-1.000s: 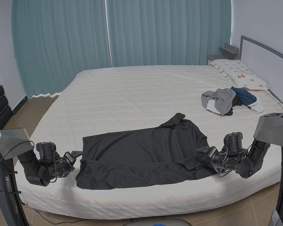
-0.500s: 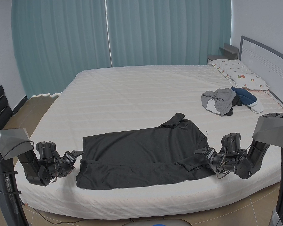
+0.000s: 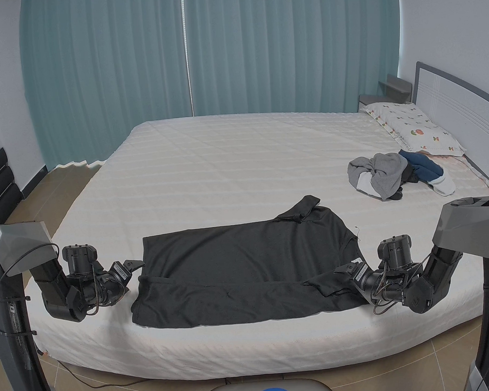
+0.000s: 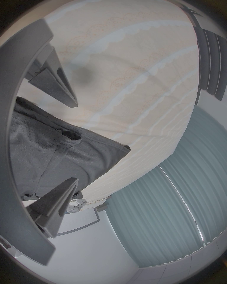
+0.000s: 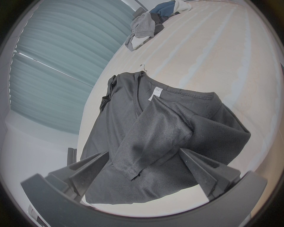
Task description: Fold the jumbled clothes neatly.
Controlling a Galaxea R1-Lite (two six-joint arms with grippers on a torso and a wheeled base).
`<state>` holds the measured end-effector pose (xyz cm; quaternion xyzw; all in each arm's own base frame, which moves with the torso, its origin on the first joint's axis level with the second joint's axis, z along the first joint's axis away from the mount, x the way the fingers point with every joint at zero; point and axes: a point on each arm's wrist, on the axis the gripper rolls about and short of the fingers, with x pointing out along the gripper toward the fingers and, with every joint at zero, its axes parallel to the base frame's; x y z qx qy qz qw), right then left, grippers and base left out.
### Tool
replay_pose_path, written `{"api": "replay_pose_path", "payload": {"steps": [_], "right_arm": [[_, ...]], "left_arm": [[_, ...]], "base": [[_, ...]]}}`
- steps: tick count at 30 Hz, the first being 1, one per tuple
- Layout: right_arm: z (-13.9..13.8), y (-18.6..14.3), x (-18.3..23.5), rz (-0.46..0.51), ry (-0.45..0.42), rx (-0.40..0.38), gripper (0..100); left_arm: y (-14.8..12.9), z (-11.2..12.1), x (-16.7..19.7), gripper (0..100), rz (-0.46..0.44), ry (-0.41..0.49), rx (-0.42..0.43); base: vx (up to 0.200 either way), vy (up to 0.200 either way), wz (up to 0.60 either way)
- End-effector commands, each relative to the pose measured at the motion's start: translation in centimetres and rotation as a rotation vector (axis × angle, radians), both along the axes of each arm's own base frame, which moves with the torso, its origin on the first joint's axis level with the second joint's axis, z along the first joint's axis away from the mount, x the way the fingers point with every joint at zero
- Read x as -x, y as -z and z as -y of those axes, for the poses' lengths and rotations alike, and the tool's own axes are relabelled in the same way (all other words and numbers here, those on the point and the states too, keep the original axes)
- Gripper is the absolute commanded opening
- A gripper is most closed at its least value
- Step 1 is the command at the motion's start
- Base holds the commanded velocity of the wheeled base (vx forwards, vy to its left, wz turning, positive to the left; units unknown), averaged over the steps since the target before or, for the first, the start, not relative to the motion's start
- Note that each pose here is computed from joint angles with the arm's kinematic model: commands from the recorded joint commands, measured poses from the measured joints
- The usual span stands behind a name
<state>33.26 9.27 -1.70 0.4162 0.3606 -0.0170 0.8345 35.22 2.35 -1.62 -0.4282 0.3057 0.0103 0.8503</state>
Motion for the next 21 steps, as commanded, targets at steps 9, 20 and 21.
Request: {"api": "replay_pose_path", "payload": {"steps": [9, 20, 21], "right_arm": [[-0.2, 0.9, 0.2, -0.025, 0.008, 0.02, 100], [-0.7, 1.3, -0.1, -0.012, 0.033, 0.048, 0], [-0.6, 1.2, -0.1, -0.01, 0.034, 0.048, 0]], "left_arm": [[0.0, 0.0, 0.0, 100, 0.0, -0.002, -0.001], [0.0, 0.0, 0.0, 100, 0.0, -0.002, -0.001], [0.0, 0.0, 0.0, 100, 0.0, -0.002, -0.001]], "base": [[0.0, 0.0, 0.0], [0.0, 0.0, 0.0], [0.0, 0.0, 0.0]]}}
